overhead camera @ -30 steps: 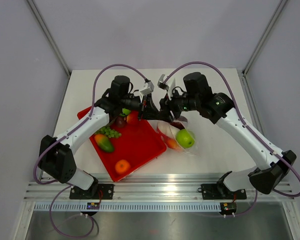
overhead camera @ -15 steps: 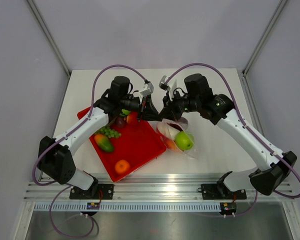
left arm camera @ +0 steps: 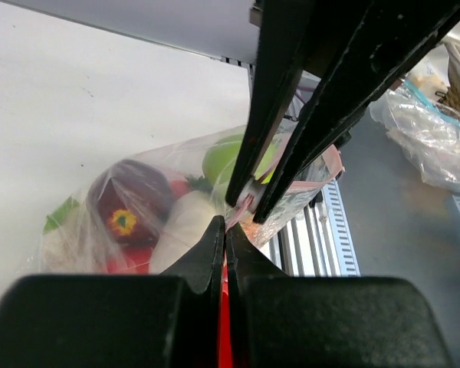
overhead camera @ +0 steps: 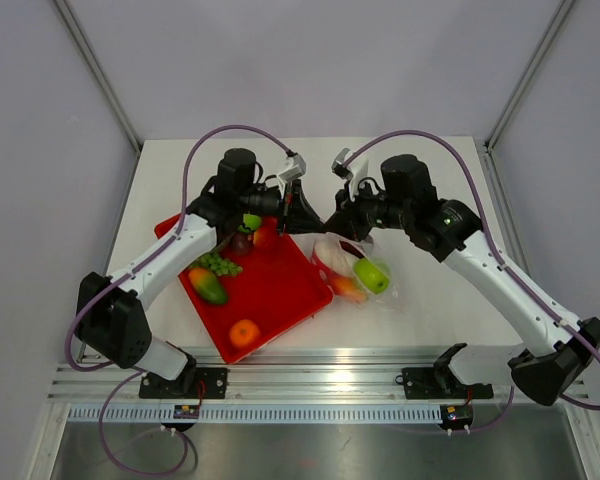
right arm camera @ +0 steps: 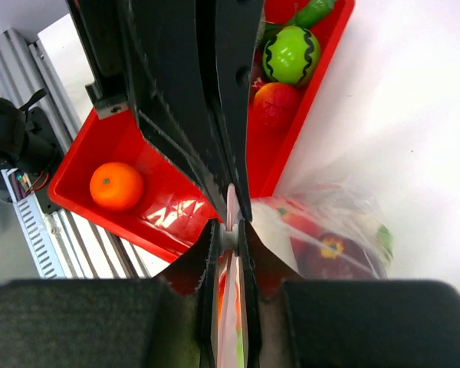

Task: Place the food in the zip-top bag and seal the zipper
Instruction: Zip the zipper food storage bag at the center of the board, then place the zipper food storage bag at the center of the board.

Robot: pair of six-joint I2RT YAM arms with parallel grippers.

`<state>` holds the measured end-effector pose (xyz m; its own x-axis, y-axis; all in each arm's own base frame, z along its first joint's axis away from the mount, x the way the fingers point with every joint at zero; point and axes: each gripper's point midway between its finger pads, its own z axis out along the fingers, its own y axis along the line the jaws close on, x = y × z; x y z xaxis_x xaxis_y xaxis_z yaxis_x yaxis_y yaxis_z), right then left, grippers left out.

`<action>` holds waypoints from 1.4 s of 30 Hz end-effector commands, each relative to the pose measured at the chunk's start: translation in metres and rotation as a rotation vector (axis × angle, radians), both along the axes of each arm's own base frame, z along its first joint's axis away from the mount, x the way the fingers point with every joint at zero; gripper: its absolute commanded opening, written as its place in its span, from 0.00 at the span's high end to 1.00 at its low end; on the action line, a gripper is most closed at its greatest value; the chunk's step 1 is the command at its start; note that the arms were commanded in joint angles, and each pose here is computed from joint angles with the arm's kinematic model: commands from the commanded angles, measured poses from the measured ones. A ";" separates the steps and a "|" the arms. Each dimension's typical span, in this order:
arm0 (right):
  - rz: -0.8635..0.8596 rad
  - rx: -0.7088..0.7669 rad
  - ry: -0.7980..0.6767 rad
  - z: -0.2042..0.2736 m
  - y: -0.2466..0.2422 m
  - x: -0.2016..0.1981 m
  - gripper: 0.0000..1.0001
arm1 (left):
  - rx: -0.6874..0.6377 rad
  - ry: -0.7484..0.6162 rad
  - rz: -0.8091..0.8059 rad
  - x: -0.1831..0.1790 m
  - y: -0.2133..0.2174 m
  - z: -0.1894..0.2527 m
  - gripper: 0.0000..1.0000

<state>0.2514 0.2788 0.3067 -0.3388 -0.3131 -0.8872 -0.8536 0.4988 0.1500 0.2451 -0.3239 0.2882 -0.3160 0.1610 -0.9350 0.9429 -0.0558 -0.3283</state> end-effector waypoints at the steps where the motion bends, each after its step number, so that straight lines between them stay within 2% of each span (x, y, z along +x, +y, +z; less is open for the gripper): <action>1: -0.083 -0.015 0.009 -0.003 -0.018 -0.005 1.00 | -0.090 -0.083 0.103 0.031 0.004 0.034 1.00; 7: -0.126 -0.069 0.021 -0.019 -0.031 -0.006 1.00 | -0.104 -0.032 0.160 0.051 0.007 0.033 1.00; 11: -0.163 -0.083 0.014 -0.024 -0.040 -0.007 1.00 | -0.112 -0.017 0.255 0.071 0.016 0.038 1.00; 20: -0.288 -0.076 0.017 -0.030 -0.065 -0.015 1.00 | -0.183 0.015 0.600 0.140 0.058 0.059 1.00; 24: -0.308 -0.058 0.039 -0.030 -0.072 -0.024 1.00 | -0.214 0.046 0.810 0.173 0.084 0.063 1.00; 30: -0.351 -0.043 0.035 -0.037 -0.088 -0.038 1.00 | -0.242 0.081 0.956 0.194 0.106 0.066 1.00; 36: -0.376 -0.013 0.056 -0.046 -0.094 -0.047 1.00 | -0.279 0.069 0.987 0.195 0.116 0.075 1.00; 42: -0.394 -0.001 0.044 -0.045 -0.095 -0.045 1.00 | -0.278 0.078 0.939 0.189 0.110 0.075 1.00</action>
